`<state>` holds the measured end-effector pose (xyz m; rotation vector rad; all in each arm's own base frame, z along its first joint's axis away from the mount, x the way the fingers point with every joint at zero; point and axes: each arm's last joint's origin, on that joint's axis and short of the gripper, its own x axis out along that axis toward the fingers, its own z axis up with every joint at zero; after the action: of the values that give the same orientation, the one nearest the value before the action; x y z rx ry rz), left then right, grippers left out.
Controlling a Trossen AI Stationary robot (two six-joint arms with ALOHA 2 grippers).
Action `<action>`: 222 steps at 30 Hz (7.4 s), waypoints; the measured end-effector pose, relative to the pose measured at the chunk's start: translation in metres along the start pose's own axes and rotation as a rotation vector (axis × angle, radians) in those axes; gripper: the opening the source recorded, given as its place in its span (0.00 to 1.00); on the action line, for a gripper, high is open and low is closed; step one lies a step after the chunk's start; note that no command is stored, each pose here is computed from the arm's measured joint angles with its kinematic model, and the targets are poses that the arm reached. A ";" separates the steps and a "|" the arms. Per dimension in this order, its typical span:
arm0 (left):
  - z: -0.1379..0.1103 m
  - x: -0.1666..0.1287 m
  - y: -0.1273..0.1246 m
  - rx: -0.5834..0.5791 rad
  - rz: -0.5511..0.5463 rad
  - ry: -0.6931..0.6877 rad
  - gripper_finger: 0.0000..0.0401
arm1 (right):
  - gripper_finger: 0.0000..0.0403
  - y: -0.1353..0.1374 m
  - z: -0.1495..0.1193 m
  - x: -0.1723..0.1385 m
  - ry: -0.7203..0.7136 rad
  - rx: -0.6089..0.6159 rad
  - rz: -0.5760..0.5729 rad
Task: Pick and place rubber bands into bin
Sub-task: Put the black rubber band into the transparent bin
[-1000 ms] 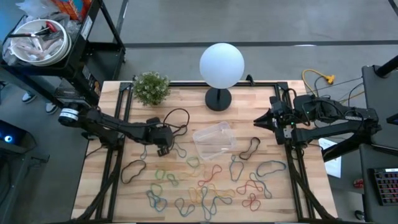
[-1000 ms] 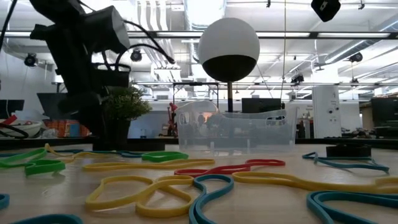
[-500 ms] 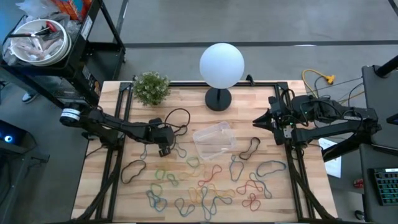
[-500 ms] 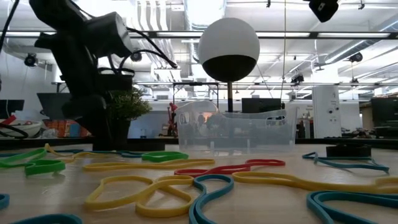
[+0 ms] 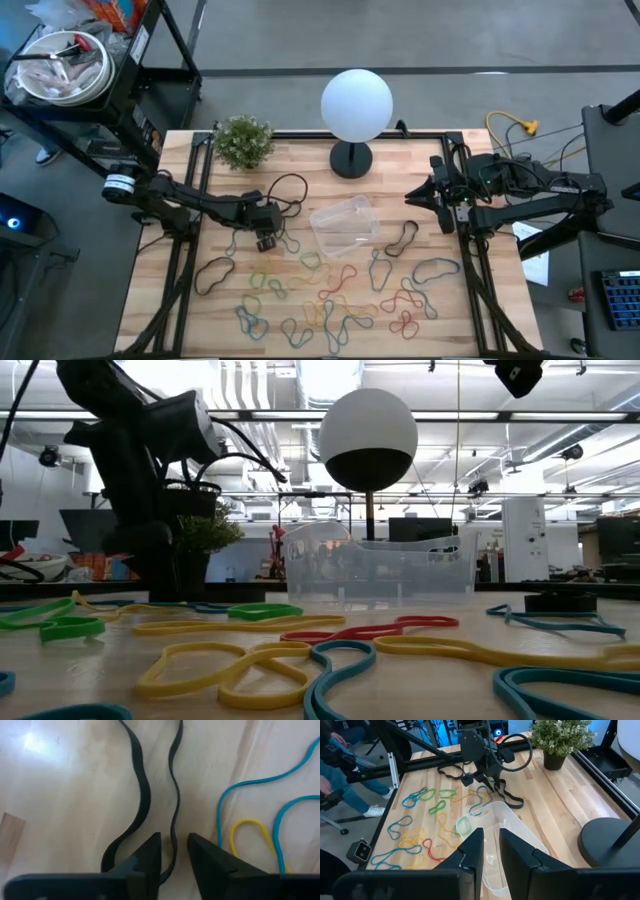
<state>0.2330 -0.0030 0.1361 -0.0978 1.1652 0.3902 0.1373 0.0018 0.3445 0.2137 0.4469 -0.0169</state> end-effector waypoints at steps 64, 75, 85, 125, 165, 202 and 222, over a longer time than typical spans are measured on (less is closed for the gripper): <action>0.126 -0.066 -0.033 -0.010 -0.510 -0.805 0.00 | 0.14 -0.002 0.000 0.000 -0.010 -0.014 -0.052; 0.133 -0.054 -0.031 -0.016 -0.524 -0.789 0.00 | 0.14 -0.002 0.000 0.000 -0.005 -0.013 -0.053; 0.126 -0.047 -0.030 -0.028 -0.354 -0.701 0.00 | 0.14 -0.008 -0.029 -0.002 0.273 0.025 -0.113; 0.105 -0.082 -0.059 -0.079 -0.727 -0.438 0.23 | 0.14 -0.016 -0.098 0.089 0.766 0.069 -0.029; 0.042 -0.130 -0.026 -0.077 -0.497 -0.372 0.23 | 0.14 0.019 -0.153 0.143 1.017 -0.331 -0.139; 0.043 -0.130 -0.026 -0.082 -0.496 -0.380 0.23 | 0.02 0.026 -0.131 0.125 0.911 -0.190 -0.021; 0.044 -0.129 -0.024 -0.093 -0.420 -0.412 0.23 | 0.02 0.043 -0.022 0.042 0.322 -0.021 0.109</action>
<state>0.2363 -0.0451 0.2676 -0.3222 0.6951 0.0825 0.1686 0.0498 0.3158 0.2203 0.7554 0.1308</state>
